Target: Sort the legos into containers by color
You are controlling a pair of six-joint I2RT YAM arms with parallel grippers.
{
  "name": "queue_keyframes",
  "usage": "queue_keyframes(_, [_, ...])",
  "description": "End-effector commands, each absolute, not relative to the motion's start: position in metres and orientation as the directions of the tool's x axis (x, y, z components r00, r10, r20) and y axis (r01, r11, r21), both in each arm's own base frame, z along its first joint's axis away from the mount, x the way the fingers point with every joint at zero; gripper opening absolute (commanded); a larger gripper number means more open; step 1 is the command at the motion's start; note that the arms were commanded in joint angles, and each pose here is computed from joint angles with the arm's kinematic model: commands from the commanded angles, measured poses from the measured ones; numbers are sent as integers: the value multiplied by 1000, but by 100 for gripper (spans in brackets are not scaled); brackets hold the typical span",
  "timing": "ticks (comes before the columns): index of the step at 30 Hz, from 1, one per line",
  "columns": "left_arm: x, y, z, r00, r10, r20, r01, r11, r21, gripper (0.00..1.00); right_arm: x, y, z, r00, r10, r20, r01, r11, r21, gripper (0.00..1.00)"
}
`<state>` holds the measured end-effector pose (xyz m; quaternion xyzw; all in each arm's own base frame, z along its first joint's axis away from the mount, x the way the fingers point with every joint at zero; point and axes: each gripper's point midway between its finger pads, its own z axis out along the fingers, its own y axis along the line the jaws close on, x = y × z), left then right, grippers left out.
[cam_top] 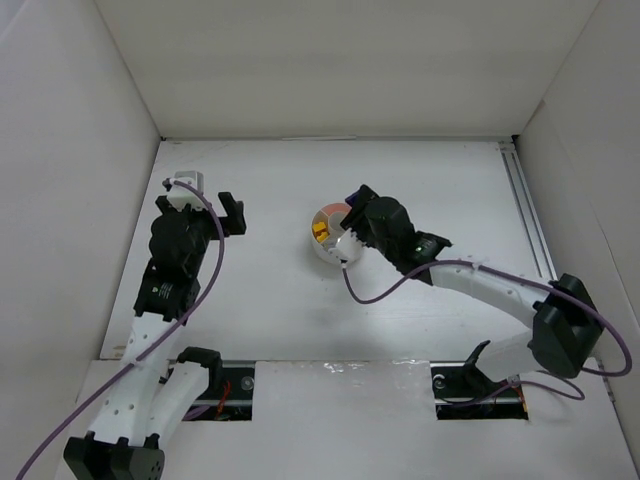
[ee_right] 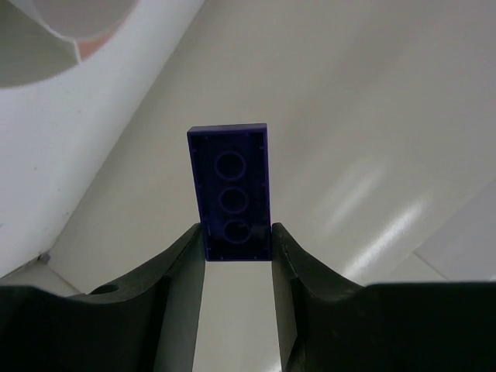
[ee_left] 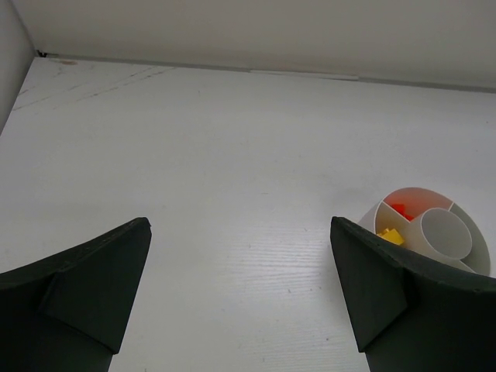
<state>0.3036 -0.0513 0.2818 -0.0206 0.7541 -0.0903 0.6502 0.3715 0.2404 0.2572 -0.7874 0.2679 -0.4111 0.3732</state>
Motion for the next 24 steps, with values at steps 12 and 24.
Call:
queue_keyframes(12, [290,-38,312,5,-221,-975,105,970,-219,100,360,273,247,446,-602,662,-67,-760,-646,1])
queue_keyframes(24, [276,-39,320,37,-223,-974,132,967,-217,100,341,302,275,475,-813,337,-282,-504,-816,0])
